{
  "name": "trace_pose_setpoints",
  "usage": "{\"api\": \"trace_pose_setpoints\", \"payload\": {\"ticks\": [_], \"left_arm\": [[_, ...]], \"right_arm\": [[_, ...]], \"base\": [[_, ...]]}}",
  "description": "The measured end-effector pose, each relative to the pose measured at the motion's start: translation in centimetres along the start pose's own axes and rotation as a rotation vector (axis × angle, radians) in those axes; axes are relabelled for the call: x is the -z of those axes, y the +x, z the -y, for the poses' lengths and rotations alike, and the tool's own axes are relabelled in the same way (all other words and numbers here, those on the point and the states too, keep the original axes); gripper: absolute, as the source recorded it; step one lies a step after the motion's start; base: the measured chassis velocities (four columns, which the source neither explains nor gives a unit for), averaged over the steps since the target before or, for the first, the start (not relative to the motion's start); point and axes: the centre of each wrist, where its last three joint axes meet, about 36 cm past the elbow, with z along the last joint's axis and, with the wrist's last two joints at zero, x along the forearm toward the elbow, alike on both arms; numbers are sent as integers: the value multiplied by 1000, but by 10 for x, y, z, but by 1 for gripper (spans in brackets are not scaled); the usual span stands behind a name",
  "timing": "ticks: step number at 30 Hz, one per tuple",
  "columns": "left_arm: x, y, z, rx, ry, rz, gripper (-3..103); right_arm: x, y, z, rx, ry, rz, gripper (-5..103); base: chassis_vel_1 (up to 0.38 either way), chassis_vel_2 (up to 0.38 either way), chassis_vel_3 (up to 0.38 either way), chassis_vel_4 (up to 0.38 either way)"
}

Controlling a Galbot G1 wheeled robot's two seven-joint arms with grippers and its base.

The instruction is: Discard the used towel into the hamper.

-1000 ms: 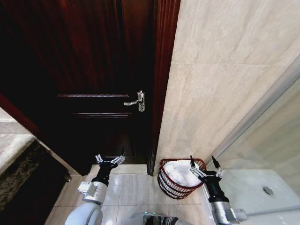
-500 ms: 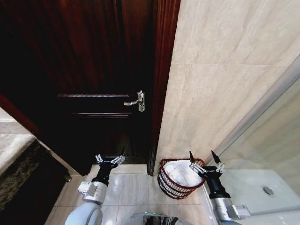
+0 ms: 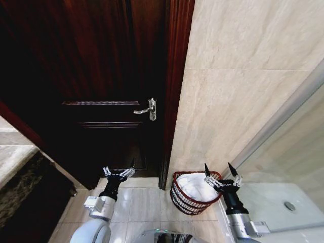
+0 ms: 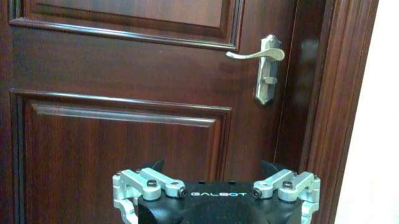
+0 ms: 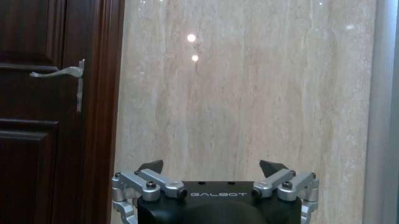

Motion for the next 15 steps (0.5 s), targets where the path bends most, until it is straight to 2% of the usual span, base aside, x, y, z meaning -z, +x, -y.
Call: {"api": "trace_pose_setpoints", "payload": {"ticks": [15], "left_arm": [[0, 0, 0, 0, 0, 0, 100]], "right_arm": [[-1, 0, 0, 0, 0, -1, 100]], "base": [[0, 0, 0, 0]]}}
